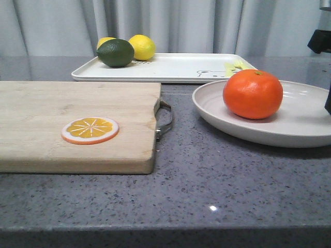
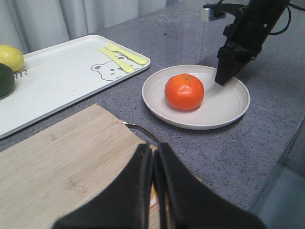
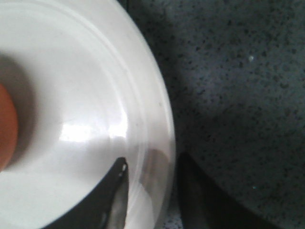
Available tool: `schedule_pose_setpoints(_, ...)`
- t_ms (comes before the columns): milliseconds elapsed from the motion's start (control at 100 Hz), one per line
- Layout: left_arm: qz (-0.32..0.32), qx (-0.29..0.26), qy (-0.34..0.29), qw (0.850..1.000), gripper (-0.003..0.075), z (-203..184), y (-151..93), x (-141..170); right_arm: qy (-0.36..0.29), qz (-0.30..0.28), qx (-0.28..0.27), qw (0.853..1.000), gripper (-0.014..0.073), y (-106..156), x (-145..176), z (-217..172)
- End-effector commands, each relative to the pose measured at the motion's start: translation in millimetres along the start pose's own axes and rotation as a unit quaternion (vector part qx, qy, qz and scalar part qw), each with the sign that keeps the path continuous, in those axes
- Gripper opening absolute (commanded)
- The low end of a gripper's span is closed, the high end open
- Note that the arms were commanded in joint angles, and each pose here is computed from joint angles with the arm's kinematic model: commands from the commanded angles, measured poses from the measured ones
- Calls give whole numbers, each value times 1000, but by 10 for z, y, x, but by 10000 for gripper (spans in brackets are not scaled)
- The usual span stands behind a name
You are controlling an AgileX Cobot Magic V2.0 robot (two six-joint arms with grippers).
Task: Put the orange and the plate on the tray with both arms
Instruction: 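Grip the plate rim with the right gripper and lift it, then carry the plate with the orange onto the white tray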
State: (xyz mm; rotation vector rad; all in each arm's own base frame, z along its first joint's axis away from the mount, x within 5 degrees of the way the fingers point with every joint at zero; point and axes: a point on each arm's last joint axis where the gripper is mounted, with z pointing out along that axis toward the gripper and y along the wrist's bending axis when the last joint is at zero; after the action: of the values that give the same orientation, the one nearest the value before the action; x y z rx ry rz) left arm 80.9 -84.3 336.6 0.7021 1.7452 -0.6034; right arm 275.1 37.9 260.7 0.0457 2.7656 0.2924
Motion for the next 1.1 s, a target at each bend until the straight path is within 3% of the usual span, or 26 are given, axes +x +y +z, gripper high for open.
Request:
schedule_pose_setpoints(0,-1,-2,-54,999,-20,-34,1,-157,-42,1,-11,999,110,47,-93,-140)
schedule_pose_setpoints(90,-1,-2,-54,999,-20,-34,1,-157,-43,1,-11,999,10,43,-95,-140)
schedule_pose_setpoints(230,-1,-2,-54,999,-20,-34,1,-157,-43,1,-11,999,-57,43,-95,-140)
schedule_pose_setpoints(690,-1,-2,-54,999,-20,-34,1,-157,-60,18,-33,998,-57,116,-223,-310)
schedule_pose_setpoints(1090,-4,-1,-54,999,-20,-34,-1,-157,-118,24,-93,988,-57,312,-624,-631)
